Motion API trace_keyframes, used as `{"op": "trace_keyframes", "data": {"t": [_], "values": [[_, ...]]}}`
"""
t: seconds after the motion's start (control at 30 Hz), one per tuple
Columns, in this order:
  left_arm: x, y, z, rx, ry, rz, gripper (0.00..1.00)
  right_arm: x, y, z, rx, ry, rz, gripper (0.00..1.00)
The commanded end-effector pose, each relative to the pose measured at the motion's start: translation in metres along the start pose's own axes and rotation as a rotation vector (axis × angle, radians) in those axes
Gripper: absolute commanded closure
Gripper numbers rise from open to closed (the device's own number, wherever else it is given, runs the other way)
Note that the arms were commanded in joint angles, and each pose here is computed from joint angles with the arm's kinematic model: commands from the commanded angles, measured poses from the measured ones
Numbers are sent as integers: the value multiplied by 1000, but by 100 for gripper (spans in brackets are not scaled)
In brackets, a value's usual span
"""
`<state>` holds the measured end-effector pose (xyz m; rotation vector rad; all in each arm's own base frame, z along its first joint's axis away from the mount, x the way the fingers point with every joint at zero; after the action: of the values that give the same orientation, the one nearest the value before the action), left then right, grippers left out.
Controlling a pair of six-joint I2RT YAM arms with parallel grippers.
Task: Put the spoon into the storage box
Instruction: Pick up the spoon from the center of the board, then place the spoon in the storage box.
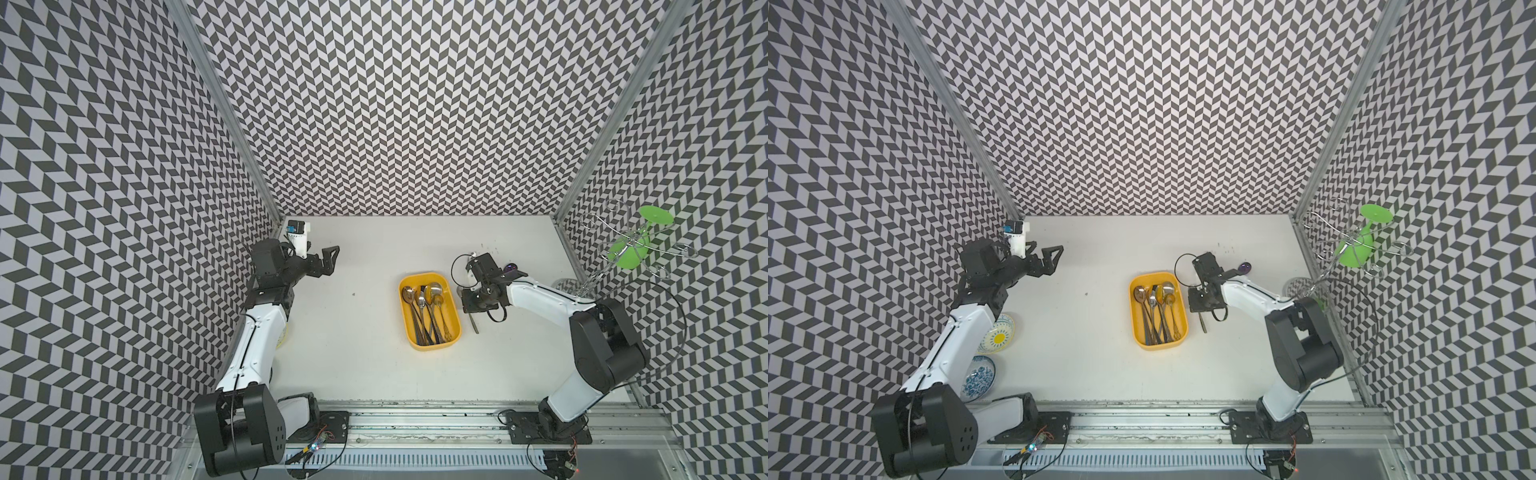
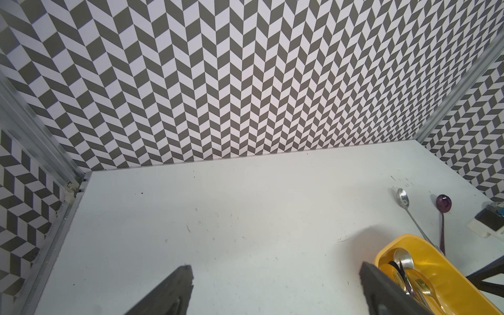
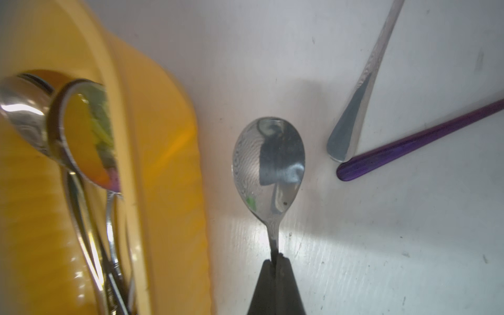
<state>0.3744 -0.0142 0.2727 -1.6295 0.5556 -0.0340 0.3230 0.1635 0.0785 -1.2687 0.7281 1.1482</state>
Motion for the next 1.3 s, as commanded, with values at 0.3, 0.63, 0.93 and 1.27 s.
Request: {"op": "trace_keyframes", "data": {"t": [0.3, 0.63, 0.93, 1.27], "values": [[-8, -14, -1, 16, -4, -45, 0, -73, -29, 63, 8, -233, -189, 100], [-14, -21, -10, 38, 39, -50, 0, -70, -13, 118, 33, -391, -185, 100], [-17, -18, -40, 99, 224, -50, 0, -68, -10, 127, 44, -432, -196, 92], [-16, -13, -58, 143, 302, -36, 0, -85, -26, 122, 26, -363, -248, 52]]}}
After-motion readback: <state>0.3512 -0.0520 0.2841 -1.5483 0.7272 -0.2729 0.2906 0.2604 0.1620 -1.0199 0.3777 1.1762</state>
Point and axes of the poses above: each gripper's point midway between its finger pads, its own x axis out along the fingers, its own z axis along the line the jaws close on, y = z × x, the point moved 2 cm from there along -x, back along the fingers
